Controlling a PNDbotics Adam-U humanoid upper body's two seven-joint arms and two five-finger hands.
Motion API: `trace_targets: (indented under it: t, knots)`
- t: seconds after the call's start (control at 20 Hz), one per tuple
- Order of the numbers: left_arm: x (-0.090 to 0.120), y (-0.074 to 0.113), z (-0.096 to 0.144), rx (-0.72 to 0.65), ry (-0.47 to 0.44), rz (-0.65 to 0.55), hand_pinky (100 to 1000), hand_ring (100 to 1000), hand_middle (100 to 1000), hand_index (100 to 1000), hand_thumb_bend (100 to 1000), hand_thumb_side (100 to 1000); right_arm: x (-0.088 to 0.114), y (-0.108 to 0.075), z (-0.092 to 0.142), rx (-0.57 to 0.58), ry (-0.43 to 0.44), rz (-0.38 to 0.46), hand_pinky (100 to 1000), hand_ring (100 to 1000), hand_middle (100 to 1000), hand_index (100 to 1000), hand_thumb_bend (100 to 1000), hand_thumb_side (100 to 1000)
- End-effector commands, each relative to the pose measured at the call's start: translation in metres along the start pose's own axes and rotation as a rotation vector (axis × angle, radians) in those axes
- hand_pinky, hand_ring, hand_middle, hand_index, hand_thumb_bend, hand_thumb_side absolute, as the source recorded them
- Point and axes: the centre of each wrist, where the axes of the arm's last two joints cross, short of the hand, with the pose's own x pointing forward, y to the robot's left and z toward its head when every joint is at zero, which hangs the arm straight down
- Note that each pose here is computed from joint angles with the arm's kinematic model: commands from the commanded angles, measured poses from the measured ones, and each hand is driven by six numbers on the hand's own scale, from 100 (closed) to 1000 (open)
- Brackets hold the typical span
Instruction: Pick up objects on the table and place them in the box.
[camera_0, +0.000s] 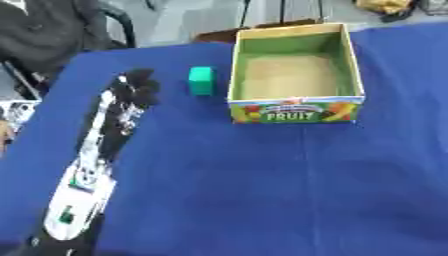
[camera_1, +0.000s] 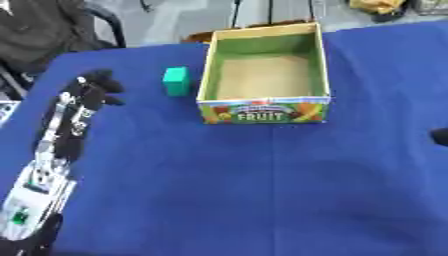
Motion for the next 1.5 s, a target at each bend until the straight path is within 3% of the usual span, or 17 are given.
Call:
trace_targets:
  t: [0.05, 0.35, 0.6, 0.65, 0.7, 0.85, 0.9, 1.2, 1.5]
  knots:
    - [0.012, 0.018, -0.011, -0.051, -0.036, -0.110, 680, 764, 700, 845, 608, 483, 0.007, -0.004, -0.002, -0.004, -0.021, 0.011, 763, 702, 583, 674, 100, 954]
    - [0.028, 0.044, -0.032, -0.132, -0.048, -0.333, 720, 797, 750, 884, 492, 330, 0.006, -0.004, -0.001, -0.003, -0.017, 0.011, 763, 702, 583, 674, 100, 953]
    - [0.038, 0.071, -0.056, -0.248, -0.032, -0.593, 762, 817, 795, 916, 547, 287, 0.005, -0.004, 0.000, -0.001, -0.011, 0.014, 763, 703, 583, 674, 100, 954]
    - [0.038, 0.077, -0.062, -0.292, -0.021, -0.654, 779, 834, 818, 930, 437, 242, 0.005, -0.004, 0.000, 0.000, -0.011, 0.014, 763, 703, 583, 674, 100, 954]
    - [0.038, 0.083, -0.068, -0.346, -0.003, -0.714, 787, 840, 825, 934, 600, 322, 0.005, -0.004, 0.000, 0.002, -0.010, 0.013, 763, 703, 583, 674, 100, 954]
    - [0.035, 0.105, -0.088, -0.498, 0.068, -0.847, 798, 847, 837, 941, 640, 333, 0.004, -0.004, 0.001, 0.007, -0.006, 0.013, 763, 703, 583, 674, 100, 957]
    - [0.033, 0.112, -0.096, -0.537, 0.094, -0.873, 800, 848, 842, 947, 694, 357, 0.004, -0.003, 0.001, 0.010, -0.004, 0.013, 763, 703, 583, 674, 100, 957]
    - [0.017, 0.135, -0.129, -0.576, 0.200, -0.934, 810, 852, 834, 952, 716, 338, 0.003, -0.003, 0.001, 0.020, 0.001, 0.015, 764, 704, 582, 674, 100, 960]
    - [-0.013, 0.123, -0.153, -0.561, 0.272, -0.985, 808, 844, 835, 954, 745, 346, 0.003, -0.001, 0.000, 0.034, 0.003, 0.013, 764, 704, 582, 674, 100, 966]
